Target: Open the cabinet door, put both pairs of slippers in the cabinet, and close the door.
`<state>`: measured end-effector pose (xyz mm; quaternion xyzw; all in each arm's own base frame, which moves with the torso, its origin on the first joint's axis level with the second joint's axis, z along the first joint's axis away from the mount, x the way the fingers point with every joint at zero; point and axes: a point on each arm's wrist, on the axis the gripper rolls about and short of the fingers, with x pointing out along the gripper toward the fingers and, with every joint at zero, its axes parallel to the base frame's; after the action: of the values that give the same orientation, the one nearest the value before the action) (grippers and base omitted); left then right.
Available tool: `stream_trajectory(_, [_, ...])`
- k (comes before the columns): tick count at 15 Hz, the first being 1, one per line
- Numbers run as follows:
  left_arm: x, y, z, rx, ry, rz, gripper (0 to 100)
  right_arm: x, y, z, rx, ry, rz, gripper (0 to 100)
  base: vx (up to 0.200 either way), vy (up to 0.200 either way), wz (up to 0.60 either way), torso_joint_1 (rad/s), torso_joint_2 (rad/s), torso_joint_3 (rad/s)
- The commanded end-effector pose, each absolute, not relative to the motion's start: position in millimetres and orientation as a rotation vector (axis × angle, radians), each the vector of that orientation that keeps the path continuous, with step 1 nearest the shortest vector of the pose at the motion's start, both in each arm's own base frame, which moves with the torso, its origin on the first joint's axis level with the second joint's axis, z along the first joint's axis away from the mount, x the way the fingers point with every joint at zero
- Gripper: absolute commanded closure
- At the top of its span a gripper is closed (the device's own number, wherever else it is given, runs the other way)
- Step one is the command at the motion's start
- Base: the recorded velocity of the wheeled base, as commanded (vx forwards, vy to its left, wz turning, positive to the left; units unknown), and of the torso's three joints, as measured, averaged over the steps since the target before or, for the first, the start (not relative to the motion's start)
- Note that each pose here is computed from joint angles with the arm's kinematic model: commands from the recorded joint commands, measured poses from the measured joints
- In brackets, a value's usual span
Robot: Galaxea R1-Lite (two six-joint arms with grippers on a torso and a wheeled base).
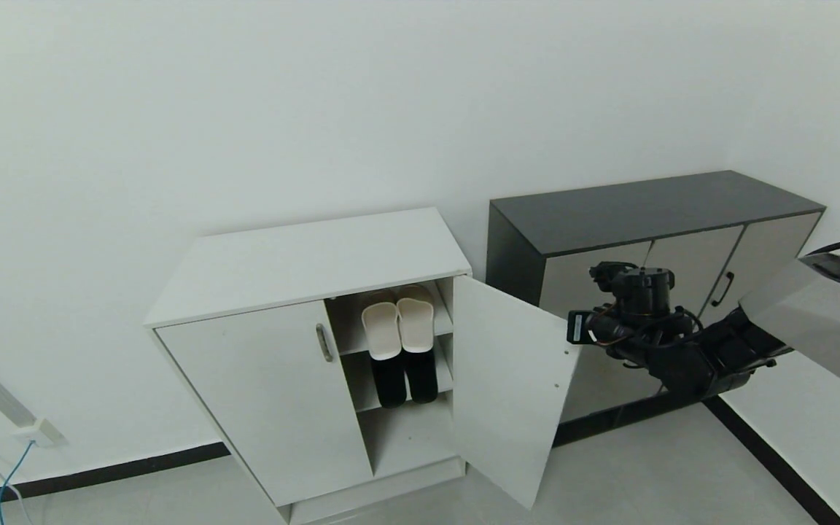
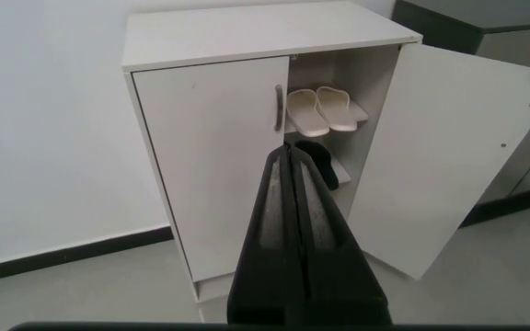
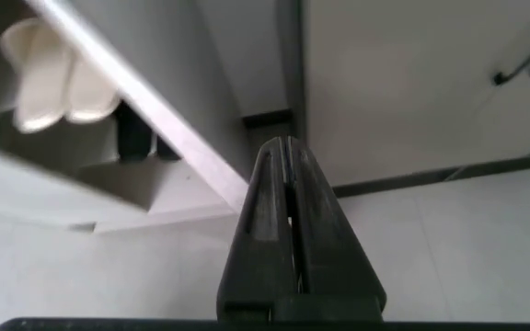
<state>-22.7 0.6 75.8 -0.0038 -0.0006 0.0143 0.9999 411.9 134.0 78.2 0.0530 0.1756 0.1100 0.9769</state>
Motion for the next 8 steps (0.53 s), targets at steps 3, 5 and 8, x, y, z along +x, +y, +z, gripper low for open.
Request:
stream_trajectory(3, [-23,1,76,-0.009,-0.002,0.031,100,367,168,91,0.08,0.385,0.332,100,0.0,0.0,0.0,0.0,0.0,0.0])
stream_trajectory(5, [-23,1,76,-0.009,-0.003,0.031,100,344,188,91,0.06,0.407,0.399,100,0.0,0.0,0.0,0.0,0.0,0.0])
stream_trajectory(8, [-23,1,76,-0.009,-0.002,0.032,100,320,203,103,0.051,0.398,0.464,100,0.0,0.0,0.0,0.0,0.0,0.0])
